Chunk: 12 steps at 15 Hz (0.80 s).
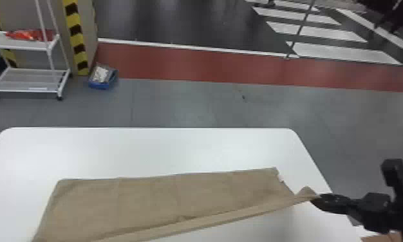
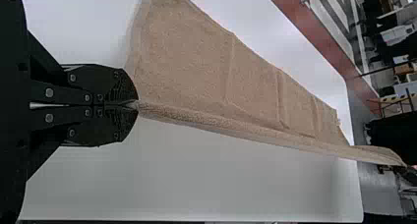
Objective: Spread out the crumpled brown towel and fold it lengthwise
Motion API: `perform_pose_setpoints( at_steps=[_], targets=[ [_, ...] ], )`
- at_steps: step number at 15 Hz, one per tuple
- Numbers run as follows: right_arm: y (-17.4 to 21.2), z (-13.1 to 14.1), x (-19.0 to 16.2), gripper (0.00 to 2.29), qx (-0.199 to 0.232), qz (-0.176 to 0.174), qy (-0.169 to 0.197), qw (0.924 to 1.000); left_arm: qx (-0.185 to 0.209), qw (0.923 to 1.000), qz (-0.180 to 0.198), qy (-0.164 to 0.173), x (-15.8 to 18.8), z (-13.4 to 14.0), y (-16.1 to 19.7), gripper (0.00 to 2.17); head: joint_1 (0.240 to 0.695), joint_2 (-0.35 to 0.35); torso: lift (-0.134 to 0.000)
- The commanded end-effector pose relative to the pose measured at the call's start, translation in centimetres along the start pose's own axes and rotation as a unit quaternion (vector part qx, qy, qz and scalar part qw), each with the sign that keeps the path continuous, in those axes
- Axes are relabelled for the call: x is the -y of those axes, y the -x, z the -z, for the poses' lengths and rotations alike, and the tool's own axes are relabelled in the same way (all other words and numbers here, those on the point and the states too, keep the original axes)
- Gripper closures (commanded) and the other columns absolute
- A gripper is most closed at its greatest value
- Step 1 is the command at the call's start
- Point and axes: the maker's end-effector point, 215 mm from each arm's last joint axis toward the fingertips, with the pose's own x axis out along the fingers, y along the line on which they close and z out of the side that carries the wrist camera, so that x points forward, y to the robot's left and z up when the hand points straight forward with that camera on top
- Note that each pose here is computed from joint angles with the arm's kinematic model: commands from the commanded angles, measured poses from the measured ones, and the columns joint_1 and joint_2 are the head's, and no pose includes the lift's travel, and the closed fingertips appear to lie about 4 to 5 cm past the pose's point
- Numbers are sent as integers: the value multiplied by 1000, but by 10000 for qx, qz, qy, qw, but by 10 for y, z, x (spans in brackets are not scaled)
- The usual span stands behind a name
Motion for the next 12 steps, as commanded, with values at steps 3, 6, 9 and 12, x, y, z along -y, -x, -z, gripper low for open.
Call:
perform_pose_setpoints(
  at_steps=[3, 6, 9, 12],
  targets=[
    [-16, 5, 2, 1541, -427, 31, 183, 9989, -109, 9997, 217, -73, 3, -1, -6, 1345, 695, -220, 0],
    [-28, 25, -8, 1045, -801, -47, 480, 9956, -131, 9996, 243, -81, 3, 0, -7, 1345, 695, -217, 0],
    [-42, 31, -14, 1045, -1074, -118, 630, 9921, -142, 9990, 376, -177, 5, -5, -16, 1345, 695, -211, 0],
    [-68, 30, -28, 1045, -1340, -303, 779, 9875, -170, 9975, 610, -300, 14, -13, -34, 1345, 695, -211, 0]
  ],
)
